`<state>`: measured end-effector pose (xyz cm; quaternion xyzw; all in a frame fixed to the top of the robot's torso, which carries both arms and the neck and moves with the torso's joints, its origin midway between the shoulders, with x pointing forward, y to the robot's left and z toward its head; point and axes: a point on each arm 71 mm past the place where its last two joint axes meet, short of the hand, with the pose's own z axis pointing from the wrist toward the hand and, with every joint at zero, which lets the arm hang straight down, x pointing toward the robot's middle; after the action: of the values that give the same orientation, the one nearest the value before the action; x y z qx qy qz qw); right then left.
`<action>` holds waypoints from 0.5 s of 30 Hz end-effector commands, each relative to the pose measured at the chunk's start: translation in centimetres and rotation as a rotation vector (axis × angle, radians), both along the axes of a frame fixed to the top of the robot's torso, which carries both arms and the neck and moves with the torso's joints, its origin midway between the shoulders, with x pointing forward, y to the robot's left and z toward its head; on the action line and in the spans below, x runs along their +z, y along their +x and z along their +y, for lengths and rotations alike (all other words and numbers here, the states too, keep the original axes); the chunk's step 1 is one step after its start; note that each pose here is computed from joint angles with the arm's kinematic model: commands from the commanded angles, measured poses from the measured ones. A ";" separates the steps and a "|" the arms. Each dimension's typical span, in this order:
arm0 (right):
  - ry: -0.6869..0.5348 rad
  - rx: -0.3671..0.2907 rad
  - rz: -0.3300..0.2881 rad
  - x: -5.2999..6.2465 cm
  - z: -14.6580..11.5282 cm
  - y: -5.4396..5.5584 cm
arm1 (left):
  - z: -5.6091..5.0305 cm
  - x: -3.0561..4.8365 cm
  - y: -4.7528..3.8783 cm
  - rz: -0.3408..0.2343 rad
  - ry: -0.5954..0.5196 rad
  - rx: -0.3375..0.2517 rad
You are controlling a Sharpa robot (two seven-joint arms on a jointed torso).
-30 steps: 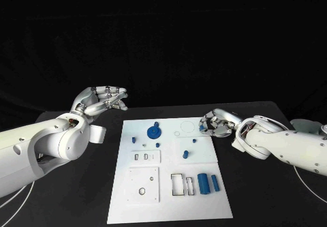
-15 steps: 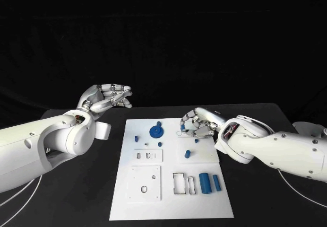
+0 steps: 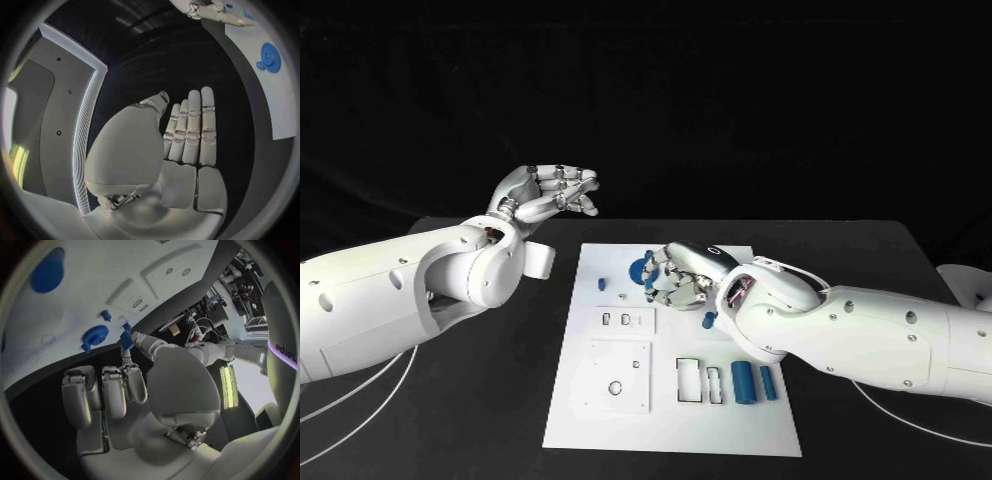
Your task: Assemble the parts on the task board
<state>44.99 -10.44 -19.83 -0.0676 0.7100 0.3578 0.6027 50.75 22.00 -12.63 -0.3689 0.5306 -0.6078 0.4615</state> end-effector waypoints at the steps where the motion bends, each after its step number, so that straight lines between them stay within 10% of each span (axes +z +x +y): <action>1: -0.083 -0.008 -0.014 -0.8 0.6 -0.3 | -0.4 0.05 -0.01 0.001 -0.012 -0.021; 15: -0.117 0.023 0.003 -2.7 2.6 -1.7 | -0.5 0.04 0.00 0.002 -0.012 -0.025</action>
<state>43.38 -7.94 -22.38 -0.0946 0.7284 0.3381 0.5884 50.80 21.71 -12.67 -0.3683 0.5317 -0.6091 0.4589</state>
